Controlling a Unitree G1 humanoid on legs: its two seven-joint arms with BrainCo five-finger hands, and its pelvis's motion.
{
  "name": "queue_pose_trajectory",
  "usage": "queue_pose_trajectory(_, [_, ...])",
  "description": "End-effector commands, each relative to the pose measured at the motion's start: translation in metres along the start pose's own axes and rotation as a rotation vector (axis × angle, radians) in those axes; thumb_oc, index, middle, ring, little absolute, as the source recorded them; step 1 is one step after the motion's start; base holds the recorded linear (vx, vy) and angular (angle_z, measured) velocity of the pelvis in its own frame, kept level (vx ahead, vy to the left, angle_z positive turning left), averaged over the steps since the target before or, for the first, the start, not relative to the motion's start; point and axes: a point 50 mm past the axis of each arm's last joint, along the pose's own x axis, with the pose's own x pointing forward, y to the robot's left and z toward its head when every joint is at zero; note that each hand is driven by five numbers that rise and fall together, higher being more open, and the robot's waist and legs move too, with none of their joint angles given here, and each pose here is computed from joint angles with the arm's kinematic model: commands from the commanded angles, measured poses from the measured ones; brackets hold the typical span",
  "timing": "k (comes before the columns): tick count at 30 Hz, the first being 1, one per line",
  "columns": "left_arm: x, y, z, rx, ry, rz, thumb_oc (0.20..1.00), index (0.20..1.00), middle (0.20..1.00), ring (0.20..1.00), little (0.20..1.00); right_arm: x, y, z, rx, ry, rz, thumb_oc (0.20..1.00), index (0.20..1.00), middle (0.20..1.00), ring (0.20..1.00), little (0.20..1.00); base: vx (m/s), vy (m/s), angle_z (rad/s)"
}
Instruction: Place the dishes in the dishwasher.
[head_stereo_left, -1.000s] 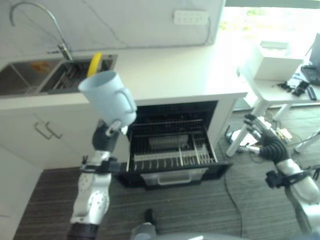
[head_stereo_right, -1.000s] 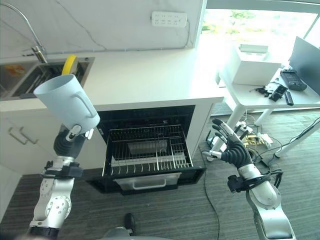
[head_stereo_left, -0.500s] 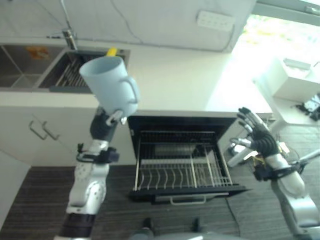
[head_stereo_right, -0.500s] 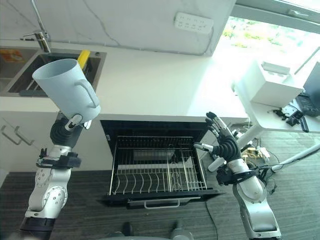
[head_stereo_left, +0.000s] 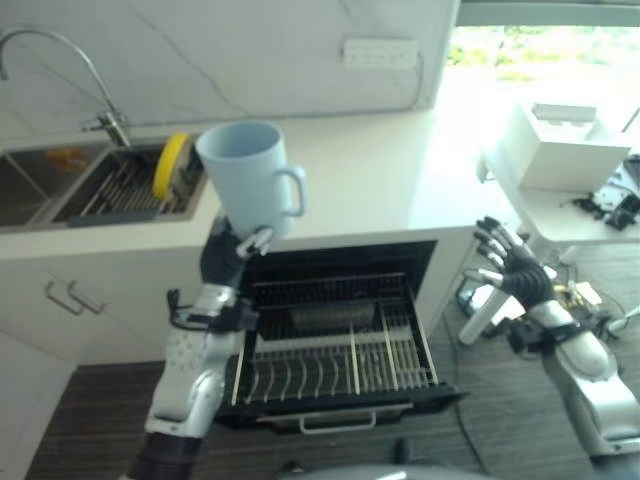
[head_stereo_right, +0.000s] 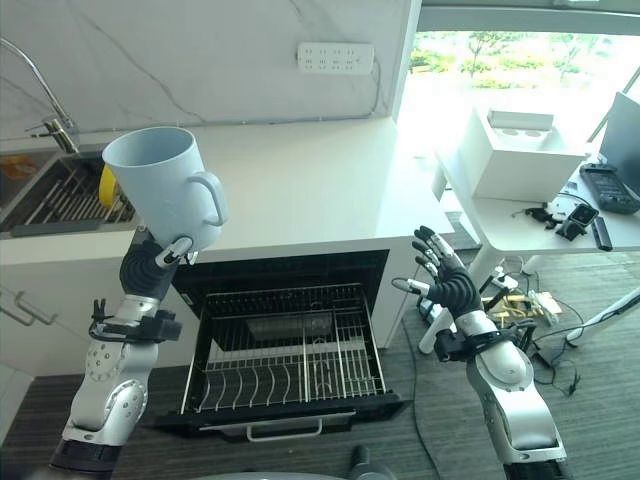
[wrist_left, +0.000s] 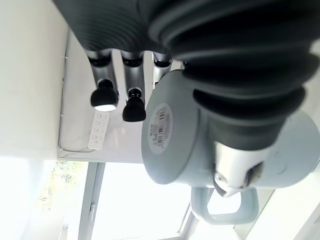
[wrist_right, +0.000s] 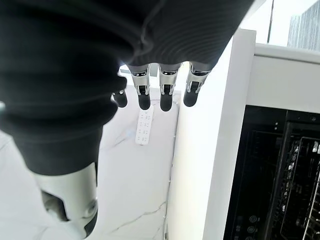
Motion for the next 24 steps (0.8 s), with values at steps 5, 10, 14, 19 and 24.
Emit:
queue_pose_trajectory(5, [0.014,-0.01,0.011,0.077,-0.031,-0.194,0.2,0.2,0.2,0.2,0.2,0.013,0.018,0.038,0.084,-0.194,0.204,1.0,1.0,1.0,1.0,1.0,0.01,-0.019,0.08])
queue_pose_trajectory(10, [0.017,-0.023,-0.001,-0.021,0.063,-0.361,0.2,0.2,0.2,0.2,0.2,0.021,0.029,0.048,0.097,-0.228,0.401,1.0,1.0,1.0,1.0,1.0,0.0,-0.003,0.06])
queue_pose_trajectory(14, [0.02,-0.04,-0.015,-0.156,0.148,-0.523,0.2,0.2,0.2,0.2,0.2,0.031,0.033,0.054,0.195,-0.259,0.543,1.0,1.0,1.0,1.0,1.0,0.0,0.0,0.0])
queue_pose_trajectory(19, [0.018,-0.049,-0.025,-0.275,0.217,-0.659,0.2,0.2,0.2,0.2,0.2,0.037,0.032,0.052,0.25,-0.249,0.628,1.0,1.0,1.0,1.0,1.0,-0.01,0.006,0.0])
queue_pose_trajectory(24, [0.014,-0.065,-0.032,-0.535,0.262,-0.828,0.2,0.2,0.2,0.2,0.2,0.048,0.029,0.052,0.317,-0.258,0.705,1.0,1.0,1.0,1.0,1.0,0.0,0.0,0.0])
